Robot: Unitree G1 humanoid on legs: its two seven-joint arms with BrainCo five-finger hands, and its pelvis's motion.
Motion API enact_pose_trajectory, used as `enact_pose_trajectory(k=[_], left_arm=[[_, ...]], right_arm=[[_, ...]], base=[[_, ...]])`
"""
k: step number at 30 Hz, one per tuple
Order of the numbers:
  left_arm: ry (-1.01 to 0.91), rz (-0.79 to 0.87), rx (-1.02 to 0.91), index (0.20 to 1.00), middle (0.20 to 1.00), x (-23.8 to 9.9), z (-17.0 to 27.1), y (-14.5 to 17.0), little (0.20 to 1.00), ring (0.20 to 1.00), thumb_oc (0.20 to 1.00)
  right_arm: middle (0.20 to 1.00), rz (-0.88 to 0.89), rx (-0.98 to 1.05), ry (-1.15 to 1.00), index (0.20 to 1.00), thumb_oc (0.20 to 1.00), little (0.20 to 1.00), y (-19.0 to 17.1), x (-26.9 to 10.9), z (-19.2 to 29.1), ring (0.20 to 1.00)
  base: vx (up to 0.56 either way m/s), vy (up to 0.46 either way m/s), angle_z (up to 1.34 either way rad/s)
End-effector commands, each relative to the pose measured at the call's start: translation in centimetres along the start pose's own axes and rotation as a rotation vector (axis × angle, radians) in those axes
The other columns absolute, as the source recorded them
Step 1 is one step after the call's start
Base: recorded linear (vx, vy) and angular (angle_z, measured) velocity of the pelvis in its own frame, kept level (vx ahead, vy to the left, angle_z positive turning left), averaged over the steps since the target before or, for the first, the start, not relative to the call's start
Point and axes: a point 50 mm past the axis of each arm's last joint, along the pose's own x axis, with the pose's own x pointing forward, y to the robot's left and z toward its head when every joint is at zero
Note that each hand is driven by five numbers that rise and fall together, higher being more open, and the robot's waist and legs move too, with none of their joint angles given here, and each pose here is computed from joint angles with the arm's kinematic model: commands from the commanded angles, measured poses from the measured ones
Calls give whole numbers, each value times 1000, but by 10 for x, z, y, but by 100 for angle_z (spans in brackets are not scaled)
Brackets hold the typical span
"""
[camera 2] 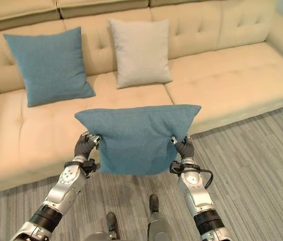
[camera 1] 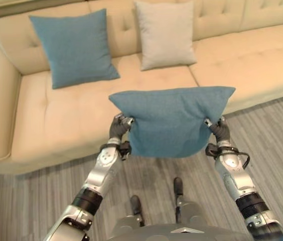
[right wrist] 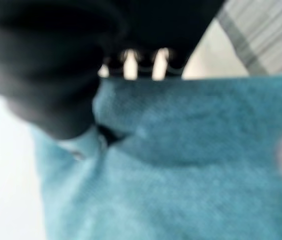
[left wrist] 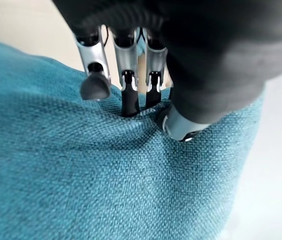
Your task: Pick up all the scattered cushions and arrange them neatly on the sofa.
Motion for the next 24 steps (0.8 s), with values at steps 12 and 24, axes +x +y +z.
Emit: enact_pose_trajectory(k=[12,24], left_arm=[[-103,-204,-3,200,200,8,21,-42,200,200,200],[-112,-193,32,200,200,5,22,-27,200,200,200]], right_arm=[[200,13,-62,-115,200,200,200,-27,-6,21,200],[200,77,-47,-146,200,200,200,-8,3,31,200]], base=[[7,-74,-13],[103,143,-64]])
